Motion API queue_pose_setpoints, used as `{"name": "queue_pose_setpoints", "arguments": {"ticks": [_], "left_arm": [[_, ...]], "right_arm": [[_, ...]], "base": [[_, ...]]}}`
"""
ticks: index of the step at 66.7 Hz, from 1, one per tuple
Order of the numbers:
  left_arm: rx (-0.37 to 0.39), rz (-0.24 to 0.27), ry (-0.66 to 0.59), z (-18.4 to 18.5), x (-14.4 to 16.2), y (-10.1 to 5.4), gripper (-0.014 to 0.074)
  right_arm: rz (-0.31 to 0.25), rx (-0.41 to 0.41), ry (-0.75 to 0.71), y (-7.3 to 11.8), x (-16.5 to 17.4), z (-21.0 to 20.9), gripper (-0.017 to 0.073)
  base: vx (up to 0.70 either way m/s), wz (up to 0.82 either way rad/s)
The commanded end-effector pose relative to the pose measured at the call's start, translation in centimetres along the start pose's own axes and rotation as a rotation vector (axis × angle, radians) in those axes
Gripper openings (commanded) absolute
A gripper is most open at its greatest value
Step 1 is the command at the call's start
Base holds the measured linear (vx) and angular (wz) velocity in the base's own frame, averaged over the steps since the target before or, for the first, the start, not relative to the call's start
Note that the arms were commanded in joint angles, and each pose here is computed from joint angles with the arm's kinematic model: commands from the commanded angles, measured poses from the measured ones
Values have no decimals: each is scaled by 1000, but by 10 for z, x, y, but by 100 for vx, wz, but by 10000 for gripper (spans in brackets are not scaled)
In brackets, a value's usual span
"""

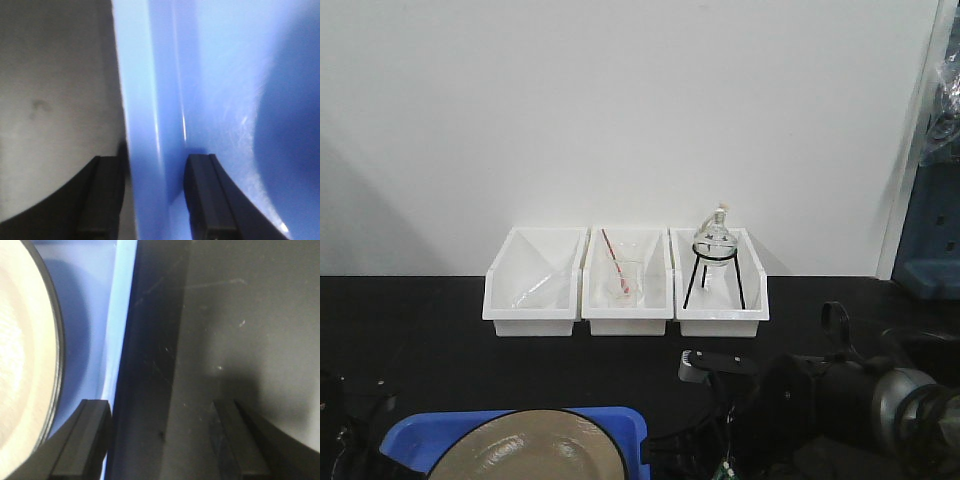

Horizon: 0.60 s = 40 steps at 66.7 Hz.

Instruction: Place disk in tray to left cabinet

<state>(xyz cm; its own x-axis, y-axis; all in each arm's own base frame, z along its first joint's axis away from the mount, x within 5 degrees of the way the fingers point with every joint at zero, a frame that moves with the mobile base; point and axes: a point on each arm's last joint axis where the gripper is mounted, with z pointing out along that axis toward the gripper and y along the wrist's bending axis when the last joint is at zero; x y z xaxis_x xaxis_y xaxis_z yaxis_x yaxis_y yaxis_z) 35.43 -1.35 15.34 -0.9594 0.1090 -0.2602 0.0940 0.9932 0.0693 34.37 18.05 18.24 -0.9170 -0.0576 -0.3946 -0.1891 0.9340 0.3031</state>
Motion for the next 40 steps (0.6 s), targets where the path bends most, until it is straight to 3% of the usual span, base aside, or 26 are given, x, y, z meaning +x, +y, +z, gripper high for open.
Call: {"name": "queue_pose_setpoints", "arguments": {"ticks": [1,17,40], "left_arm": [[-7,3,-92,-18,-12,2,416],[-7,3,-87,-19,-12,2,416],[-8,3,-44,-18,-8,2,416]], "right_arm": [[-12,-32,-128,8,-17,-23,477],[-3,-40,-167,9,-23,-22,477],[-31,-51,-20,19,-48,5,477]], "base": [[0,0],[0,0],[0,0]]}}
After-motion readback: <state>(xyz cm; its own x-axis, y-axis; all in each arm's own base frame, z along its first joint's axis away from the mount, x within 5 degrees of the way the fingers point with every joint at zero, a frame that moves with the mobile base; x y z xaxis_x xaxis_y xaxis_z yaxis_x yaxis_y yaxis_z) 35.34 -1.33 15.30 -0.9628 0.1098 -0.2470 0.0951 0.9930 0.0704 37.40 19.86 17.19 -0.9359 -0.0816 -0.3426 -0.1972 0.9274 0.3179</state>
